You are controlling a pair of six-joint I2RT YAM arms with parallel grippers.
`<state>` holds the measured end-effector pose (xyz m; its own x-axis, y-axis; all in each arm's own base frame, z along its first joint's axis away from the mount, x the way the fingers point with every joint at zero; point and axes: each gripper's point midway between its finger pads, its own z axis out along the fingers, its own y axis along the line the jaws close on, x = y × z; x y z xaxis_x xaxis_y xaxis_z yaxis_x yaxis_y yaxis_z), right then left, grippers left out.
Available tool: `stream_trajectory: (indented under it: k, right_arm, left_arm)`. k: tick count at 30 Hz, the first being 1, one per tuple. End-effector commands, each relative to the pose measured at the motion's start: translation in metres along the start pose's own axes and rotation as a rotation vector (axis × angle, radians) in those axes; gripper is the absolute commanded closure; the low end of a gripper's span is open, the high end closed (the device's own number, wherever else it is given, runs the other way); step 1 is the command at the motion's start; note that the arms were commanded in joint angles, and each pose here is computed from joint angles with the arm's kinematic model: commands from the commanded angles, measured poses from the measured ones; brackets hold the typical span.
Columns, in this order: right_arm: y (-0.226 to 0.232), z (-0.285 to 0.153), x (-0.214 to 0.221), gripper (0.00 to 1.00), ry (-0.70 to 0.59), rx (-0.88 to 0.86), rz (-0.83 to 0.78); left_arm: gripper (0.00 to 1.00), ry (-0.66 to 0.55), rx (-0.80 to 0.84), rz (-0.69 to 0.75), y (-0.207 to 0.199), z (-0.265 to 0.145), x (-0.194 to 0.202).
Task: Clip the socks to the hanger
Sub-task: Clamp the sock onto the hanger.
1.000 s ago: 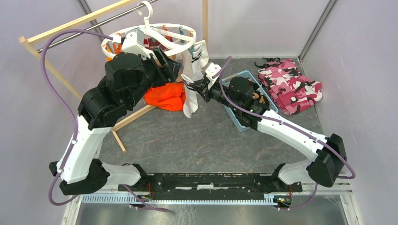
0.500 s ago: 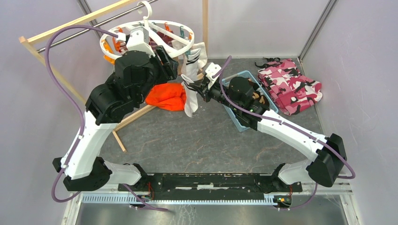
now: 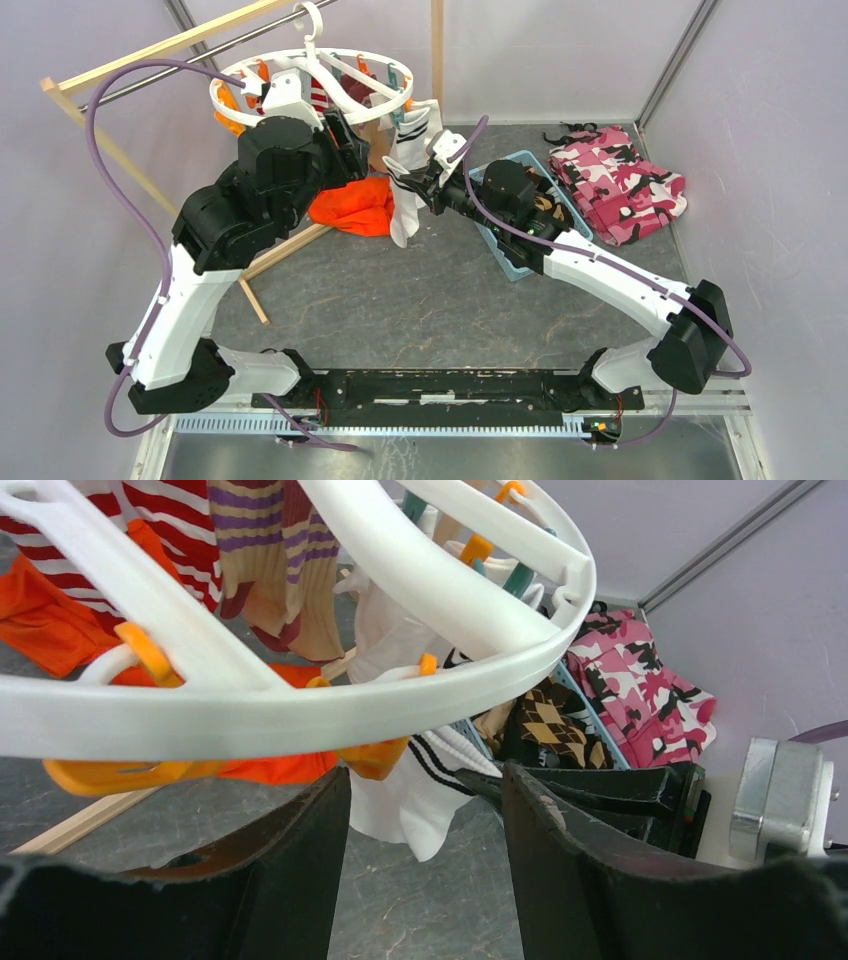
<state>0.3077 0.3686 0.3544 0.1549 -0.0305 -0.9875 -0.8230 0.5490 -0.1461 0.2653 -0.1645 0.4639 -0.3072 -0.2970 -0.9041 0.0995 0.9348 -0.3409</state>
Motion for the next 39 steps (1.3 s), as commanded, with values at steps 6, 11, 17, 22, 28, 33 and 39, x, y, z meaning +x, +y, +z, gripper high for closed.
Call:
stream_trajectory:
  k: [6, 11, 17, 22, 28, 33, 39]
  right_arm:
    - [-0.008, 0.003, -0.031, 1.00, -0.076, 0.024, 0.001]
    - [-0.008, 0.003, -0.033, 1.00, -0.081, 0.023, 0.000]
    - [-0.008, 0.003, -0.034, 1.00, -0.082, 0.024, 0.000]
    - [-0.010, 0.002, -0.035, 1.00, -0.084, 0.030, -0.005]
    - [-0.012, 0.004, -0.031, 1.00, -0.078, 0.038, -0.007]
    - [-0.013, 0.008, -0.029, 1.00, -0.069, 0.037, -0.008]
    - [-0.014, 0.005, -0.028, 1.00, -0.064, 0.043, -0.016]
  left_arm:
    - [0.36, -0.028, -0.045, 0.066, 0.018, -0.010, -0.005]
    - [0.36, -0.030, -0.058, 0.083, 0.018, -0.004, -0.003]
    - [0.37, -0.079, -0.082, 0.097, 0.022, 0.001, -0.008]
    - [0.37, -0.078, -0.091, 0.117, 0.024, 0.001, -0.010]
    - [0.37, -0.079, -0.108, 0.118, 0.032, -0.005, -0.010]
    - [0.37, -0.063, -0.086, 0.112, 0.032, -0.010, -0.004]
    - [0.35, -0.045, -0.025, 0.108, 0.027, -0.013, 0.003]
